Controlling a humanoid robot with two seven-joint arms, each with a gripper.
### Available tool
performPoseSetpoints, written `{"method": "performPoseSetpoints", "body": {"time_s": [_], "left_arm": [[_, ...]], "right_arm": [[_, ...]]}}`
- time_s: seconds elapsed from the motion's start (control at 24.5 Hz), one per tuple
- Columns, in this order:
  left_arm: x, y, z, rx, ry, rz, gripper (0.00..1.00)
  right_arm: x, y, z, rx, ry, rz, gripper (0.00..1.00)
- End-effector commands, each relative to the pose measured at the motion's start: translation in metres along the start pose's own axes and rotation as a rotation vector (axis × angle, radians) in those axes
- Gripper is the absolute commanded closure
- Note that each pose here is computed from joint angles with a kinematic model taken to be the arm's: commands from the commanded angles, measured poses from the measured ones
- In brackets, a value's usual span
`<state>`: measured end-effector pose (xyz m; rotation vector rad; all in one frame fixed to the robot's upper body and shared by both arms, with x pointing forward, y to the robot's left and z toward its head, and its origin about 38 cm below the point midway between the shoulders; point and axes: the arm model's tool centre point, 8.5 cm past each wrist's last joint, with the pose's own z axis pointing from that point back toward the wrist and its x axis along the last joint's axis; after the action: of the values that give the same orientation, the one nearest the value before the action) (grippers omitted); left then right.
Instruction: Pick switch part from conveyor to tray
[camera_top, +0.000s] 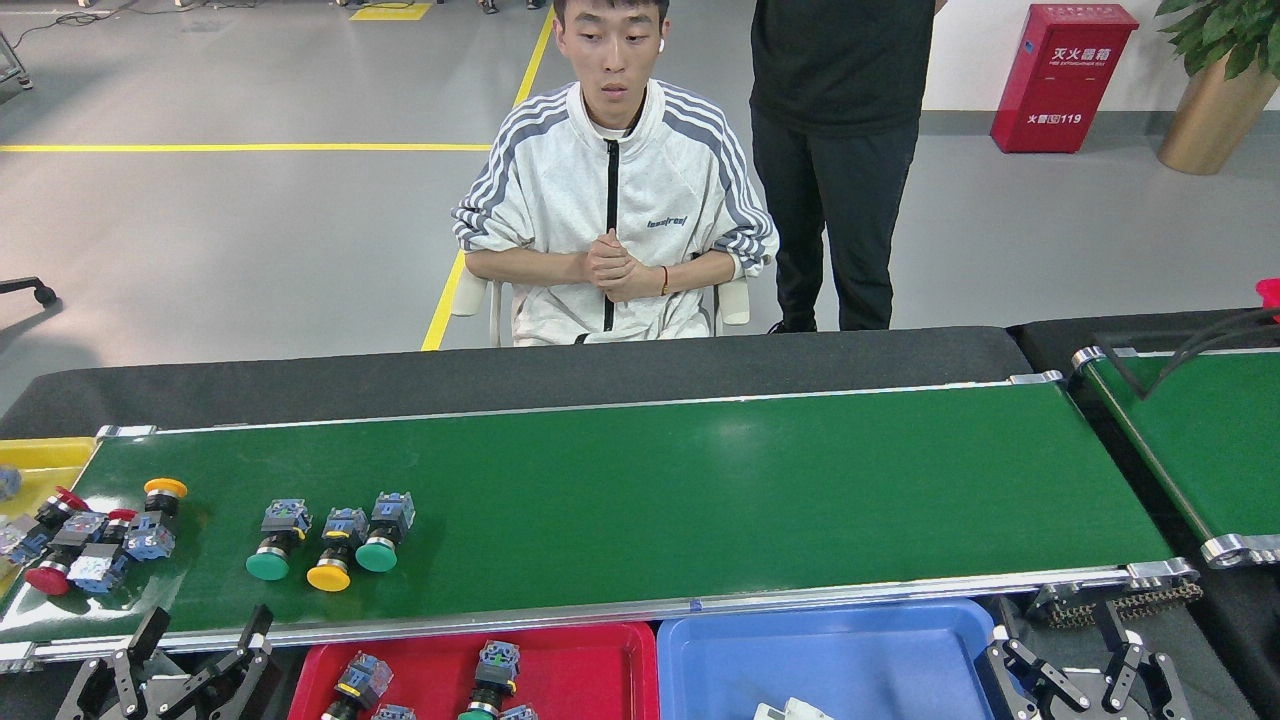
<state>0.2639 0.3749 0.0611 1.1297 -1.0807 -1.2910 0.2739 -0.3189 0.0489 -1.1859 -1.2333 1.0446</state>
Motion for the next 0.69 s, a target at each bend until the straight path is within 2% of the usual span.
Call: {"method": "performPoseSetpoints", "body": {"time_s": [0.0,0.12,0.29,0.49,0.65], "left_arm": [[-0.006,0.006,-0.003,0.012,-0.007,-0.029,0.0],[0.0,0.008,-0.017,0.008,-0.05,-0.049,0.0],[-0.013,0.007,-0.032,-0.007,-0.047,-0.062,0.0],[-0.03,-0.006,-0.04,-0.06,-0.029,-0.061,0.0],[-0.036,-0.007,-0.05,-0.066,-0.019,-0.053,0.0]], "right_arm": [[0.0,-0.007,-0.004,-0.03,-0.003,-0.006,0.01],[0.001,-0.007,-0.004,-0.031,-0.009,-0.009,0.01],[0.007,-0.004,-0.002,-0.03,-0.005,-0.031,0.01],[0.004,-0.005,-0.002,-0.027,-0.008,-0.031,0.01],[0.003,-0.003,0.0,-0.022,-0.019,-0.033,0.01]]}}
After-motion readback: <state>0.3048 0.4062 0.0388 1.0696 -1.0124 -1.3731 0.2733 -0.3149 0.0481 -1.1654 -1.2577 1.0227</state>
